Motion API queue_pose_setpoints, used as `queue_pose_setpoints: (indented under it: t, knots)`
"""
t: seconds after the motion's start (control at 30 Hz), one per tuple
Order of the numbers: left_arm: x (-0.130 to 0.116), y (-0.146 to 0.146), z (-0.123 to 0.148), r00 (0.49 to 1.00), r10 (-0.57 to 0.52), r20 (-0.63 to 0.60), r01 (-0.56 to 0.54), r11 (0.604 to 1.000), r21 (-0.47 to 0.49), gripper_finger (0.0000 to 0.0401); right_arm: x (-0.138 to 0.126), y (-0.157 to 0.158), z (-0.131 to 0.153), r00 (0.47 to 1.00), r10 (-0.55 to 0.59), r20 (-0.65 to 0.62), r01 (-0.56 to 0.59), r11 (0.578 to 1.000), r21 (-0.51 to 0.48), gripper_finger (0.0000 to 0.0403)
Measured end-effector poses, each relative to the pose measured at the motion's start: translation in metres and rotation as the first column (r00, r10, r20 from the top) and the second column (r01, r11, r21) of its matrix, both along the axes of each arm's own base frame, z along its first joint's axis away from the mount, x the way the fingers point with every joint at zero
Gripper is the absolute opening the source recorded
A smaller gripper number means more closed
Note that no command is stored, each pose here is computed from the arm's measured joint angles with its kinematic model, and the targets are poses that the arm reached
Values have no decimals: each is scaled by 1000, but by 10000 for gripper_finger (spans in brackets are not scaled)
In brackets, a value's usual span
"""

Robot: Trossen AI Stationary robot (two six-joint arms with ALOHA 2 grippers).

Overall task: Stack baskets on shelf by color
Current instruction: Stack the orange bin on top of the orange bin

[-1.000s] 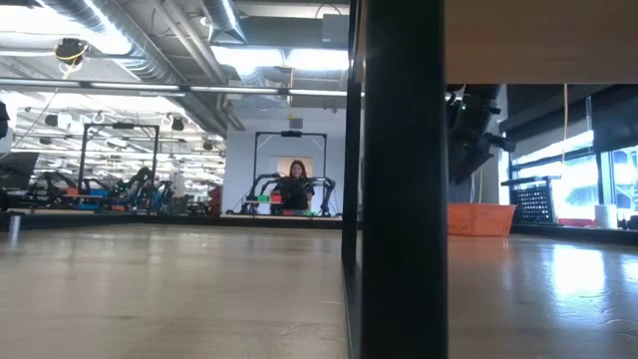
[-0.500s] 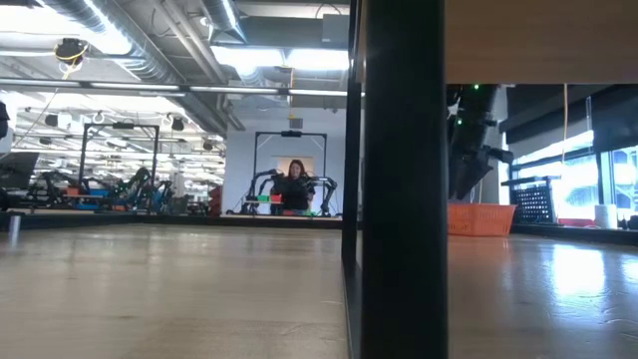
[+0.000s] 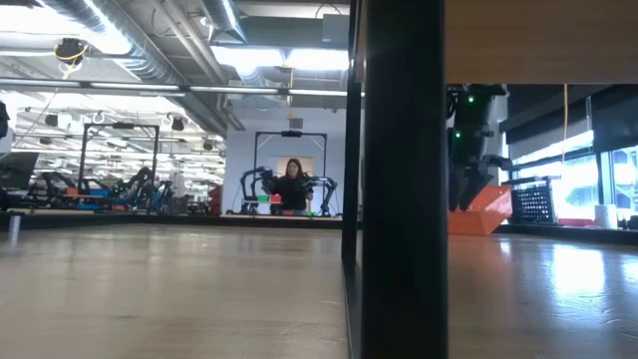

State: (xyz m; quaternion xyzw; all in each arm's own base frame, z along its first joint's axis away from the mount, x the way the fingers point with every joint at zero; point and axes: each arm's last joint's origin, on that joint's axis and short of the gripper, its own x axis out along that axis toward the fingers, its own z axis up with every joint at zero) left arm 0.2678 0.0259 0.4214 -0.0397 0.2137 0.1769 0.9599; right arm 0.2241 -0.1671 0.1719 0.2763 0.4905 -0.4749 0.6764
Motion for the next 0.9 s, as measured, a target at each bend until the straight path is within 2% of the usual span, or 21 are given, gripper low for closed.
queue_pose_setpoints:
  t: [0.9]
  knots:
    - [0,0,0,1000,13,9,-13,1000,-25,47,-5,3,7,998,41,-38,-42,999,-11,116]
